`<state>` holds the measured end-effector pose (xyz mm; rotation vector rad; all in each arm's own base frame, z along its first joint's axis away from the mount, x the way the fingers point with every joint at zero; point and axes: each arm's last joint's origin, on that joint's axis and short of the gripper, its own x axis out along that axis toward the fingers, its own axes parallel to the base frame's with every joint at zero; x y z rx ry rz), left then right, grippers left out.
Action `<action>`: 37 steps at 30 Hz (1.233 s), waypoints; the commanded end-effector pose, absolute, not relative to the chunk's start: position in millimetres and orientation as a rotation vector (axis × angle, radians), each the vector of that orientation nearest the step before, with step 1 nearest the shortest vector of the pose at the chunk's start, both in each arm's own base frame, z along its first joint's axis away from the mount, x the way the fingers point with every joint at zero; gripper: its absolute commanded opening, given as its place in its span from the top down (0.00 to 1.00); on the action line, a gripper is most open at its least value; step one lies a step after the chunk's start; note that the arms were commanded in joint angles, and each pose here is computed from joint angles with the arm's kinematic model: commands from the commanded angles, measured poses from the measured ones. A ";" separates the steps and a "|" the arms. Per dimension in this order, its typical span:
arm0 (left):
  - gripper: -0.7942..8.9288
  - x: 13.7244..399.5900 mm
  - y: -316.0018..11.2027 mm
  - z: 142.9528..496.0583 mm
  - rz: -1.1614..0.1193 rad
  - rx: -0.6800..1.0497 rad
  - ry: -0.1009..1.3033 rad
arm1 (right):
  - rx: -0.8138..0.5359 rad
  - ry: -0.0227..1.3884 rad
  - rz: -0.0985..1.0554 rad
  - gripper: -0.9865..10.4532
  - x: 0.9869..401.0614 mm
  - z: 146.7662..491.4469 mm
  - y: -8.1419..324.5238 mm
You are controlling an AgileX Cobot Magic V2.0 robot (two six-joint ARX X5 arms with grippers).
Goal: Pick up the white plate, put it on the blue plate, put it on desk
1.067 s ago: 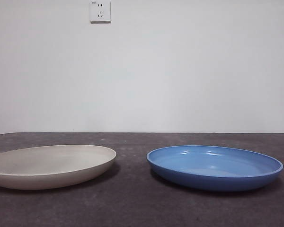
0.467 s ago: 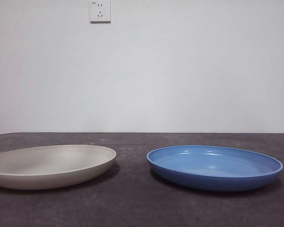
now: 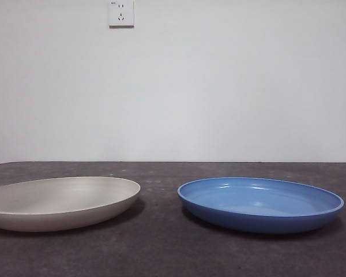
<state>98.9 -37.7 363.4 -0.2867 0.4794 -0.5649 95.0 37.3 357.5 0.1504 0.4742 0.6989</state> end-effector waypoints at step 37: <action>0.18 295.4 7.1 204.0 -0.353 -0.564 1.322 | 0.201 0.532 0.750 0.32 91.7 358.2 38.7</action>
